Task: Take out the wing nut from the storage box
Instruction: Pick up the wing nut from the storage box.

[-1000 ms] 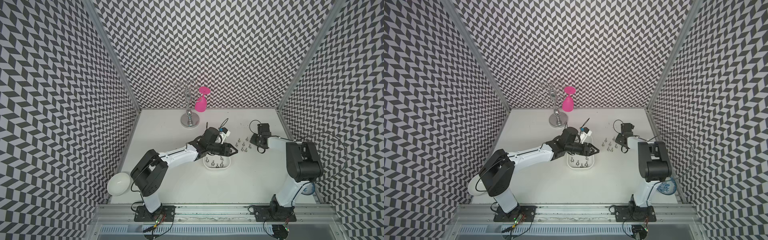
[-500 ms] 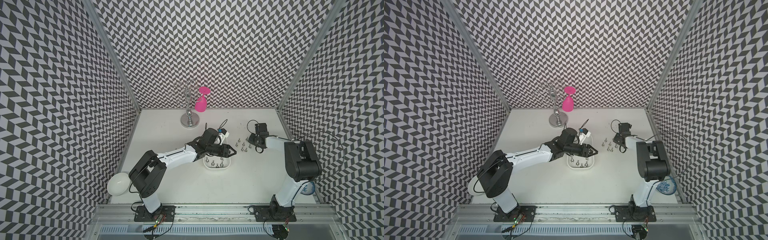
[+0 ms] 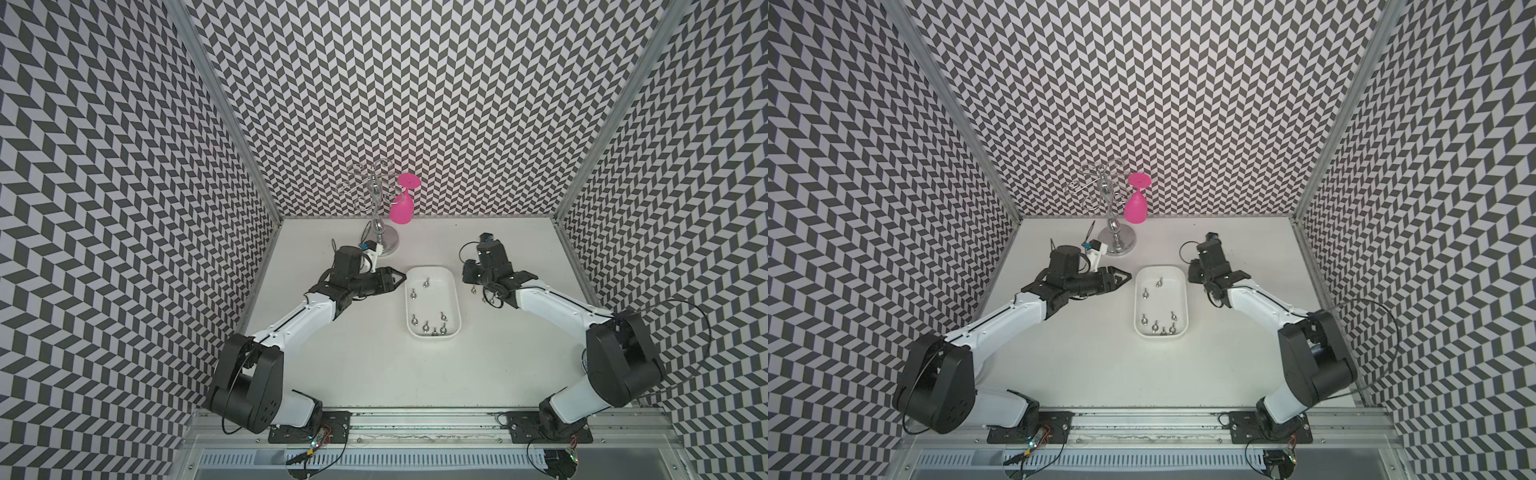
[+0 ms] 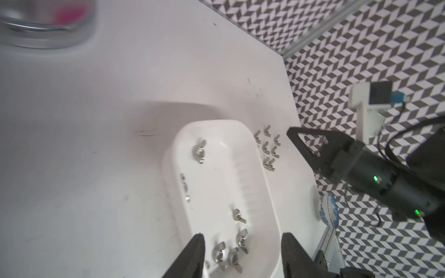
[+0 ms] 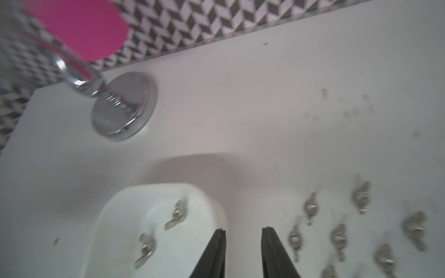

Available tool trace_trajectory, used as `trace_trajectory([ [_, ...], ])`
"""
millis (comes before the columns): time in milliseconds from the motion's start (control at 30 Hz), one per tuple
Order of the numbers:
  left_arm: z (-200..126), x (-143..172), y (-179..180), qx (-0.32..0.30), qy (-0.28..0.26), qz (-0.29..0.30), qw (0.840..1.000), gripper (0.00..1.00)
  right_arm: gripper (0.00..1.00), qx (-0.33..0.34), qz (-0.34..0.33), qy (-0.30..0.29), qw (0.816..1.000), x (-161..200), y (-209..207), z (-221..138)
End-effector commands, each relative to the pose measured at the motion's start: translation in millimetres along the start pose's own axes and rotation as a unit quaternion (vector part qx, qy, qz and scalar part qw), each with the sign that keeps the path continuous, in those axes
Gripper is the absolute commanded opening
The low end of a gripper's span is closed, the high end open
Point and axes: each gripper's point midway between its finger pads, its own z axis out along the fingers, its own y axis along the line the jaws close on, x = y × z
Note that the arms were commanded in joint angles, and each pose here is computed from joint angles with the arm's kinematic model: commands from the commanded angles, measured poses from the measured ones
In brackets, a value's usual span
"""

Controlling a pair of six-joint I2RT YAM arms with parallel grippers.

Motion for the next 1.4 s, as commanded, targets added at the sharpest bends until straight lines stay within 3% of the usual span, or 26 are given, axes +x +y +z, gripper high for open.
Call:
trace_trajectory([
  [0, -21.2, 5.0, 26.6, -0.015, -0.004, -0.025, 1.0, 0.55, 0.3, -0.067, -0.028, 0.029, 0.997, 21.9, 55.8, 6.8],
  [133, -38.2, 4.5, 51.9, -0.03, -0.02, -0.053, 0.998, 0.55, 0.3, -0.107, -0.039, 0.057, 0.992, 43.5, 99.0, 20.8],
  [333, -40.6, 8.9, 57.1, -0.032, -0.017, -0.058, 0.998, 0.55, 0.3, -0.111, -0.05, 0.085, 0.989, 54.4, 117.3, 47.9],
  [833, -37.0, 15.4, 53.8, -0.009, -0.008, -0.07, 0.997, 0.54, 0.29, -0.054, -0.072, 0.11, 0.99, 73.6, 115.1, 80.6],
  [1367, -29.3, 24.0, 47.3, 0.009, 0.013, -0.071, 0.997, 0.54, 0.3, -0.037, -0.09, 0.108, 0.989, 80.0, 112.2, 102.4],
])
